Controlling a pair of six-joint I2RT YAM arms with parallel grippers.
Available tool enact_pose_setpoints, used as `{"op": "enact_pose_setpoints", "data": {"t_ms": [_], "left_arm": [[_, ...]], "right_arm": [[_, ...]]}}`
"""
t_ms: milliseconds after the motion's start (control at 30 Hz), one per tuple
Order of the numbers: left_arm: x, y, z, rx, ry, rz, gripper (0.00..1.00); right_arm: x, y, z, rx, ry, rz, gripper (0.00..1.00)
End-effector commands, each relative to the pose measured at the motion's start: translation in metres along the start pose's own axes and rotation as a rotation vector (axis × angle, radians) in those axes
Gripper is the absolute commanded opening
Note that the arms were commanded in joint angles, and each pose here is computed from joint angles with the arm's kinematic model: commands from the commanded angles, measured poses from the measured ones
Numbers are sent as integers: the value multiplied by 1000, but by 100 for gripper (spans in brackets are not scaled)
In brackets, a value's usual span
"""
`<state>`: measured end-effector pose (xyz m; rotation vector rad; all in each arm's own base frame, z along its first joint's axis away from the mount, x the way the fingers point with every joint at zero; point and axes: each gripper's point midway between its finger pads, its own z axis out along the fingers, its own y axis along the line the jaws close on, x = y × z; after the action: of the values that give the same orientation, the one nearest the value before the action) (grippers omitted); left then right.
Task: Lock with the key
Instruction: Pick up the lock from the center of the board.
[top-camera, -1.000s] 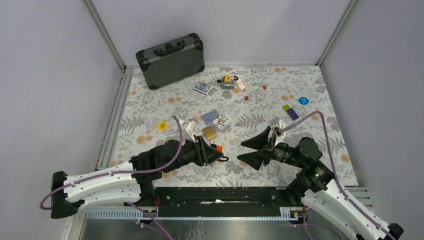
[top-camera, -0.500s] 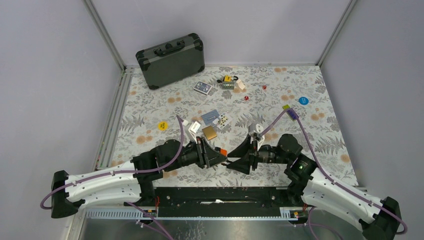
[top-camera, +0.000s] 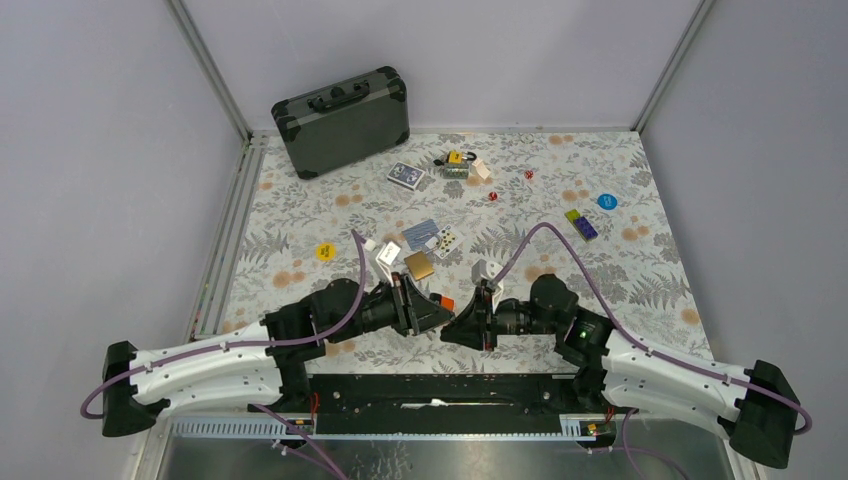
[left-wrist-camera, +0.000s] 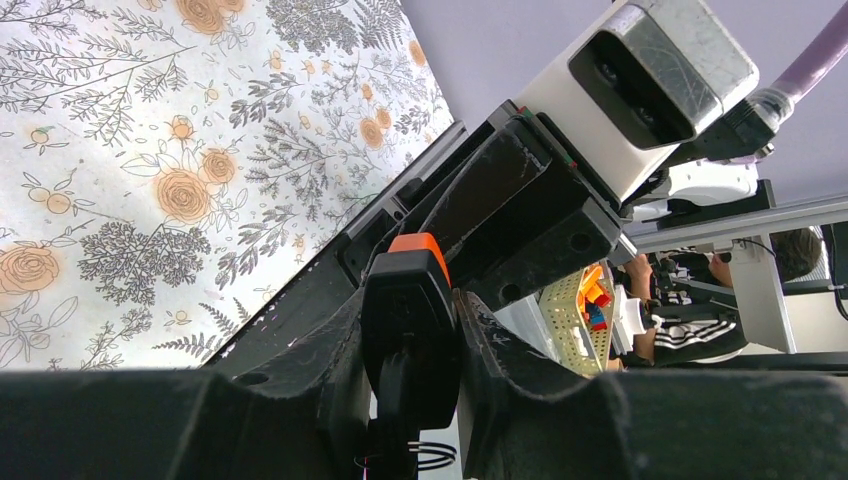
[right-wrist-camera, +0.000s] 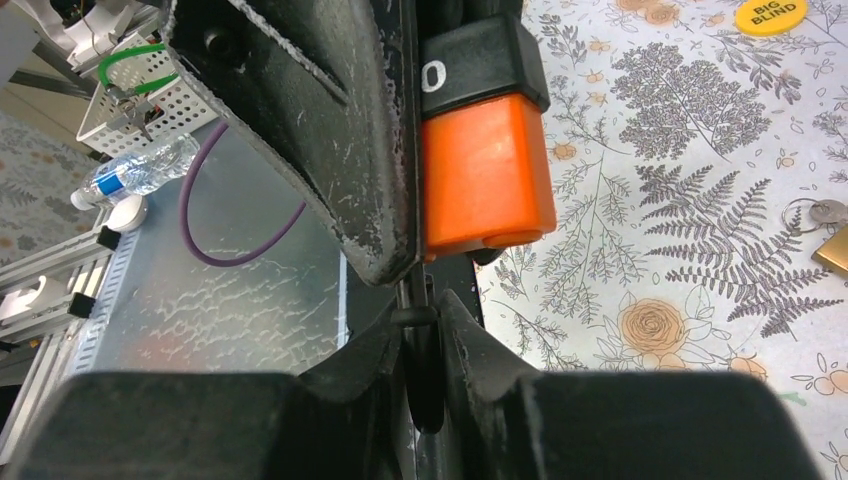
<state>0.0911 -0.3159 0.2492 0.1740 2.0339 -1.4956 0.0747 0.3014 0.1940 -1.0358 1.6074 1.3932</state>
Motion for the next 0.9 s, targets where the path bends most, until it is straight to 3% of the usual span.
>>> {"op": "enact_pose_setpoints", "data": {"t_ms": [0,200,333,433,500,567,700,767,867], "left_arm": [[-30,-41,-11,129,-101,-12,0],[-27,-32,-13,114,-106,-24,0],[-26,-27,-13,100,-108,-34,6],[-25,-27,-12,97,-101,-33,10],[-25,-28,-11,98,-98,-32,21],[-25,-29,-11,99,-96,-30,44],[-26,-29,-12,99,-98,-27,76],[-26,-28,-12,94,-99,-25,84],[-26,-26,-14,80,-102,-15,87]], "right_arm": [[-23,-1,1,27,-82,-64,17],[-34,7,-6,17,-128,-74,11],[-37,9,-8,19,-122,-68,0],[-38,14,-7,-2,-102,-56,0],[-38,15,-5,-10,-96,-47,0],[-39,15,-5,-7,-97,-43,0],[-41,17,-8,-9,-120,-52,0],[-44,19,-10,-12,-139,-61,0],[-46,20,-14,-10,-153,-69,0]]}}
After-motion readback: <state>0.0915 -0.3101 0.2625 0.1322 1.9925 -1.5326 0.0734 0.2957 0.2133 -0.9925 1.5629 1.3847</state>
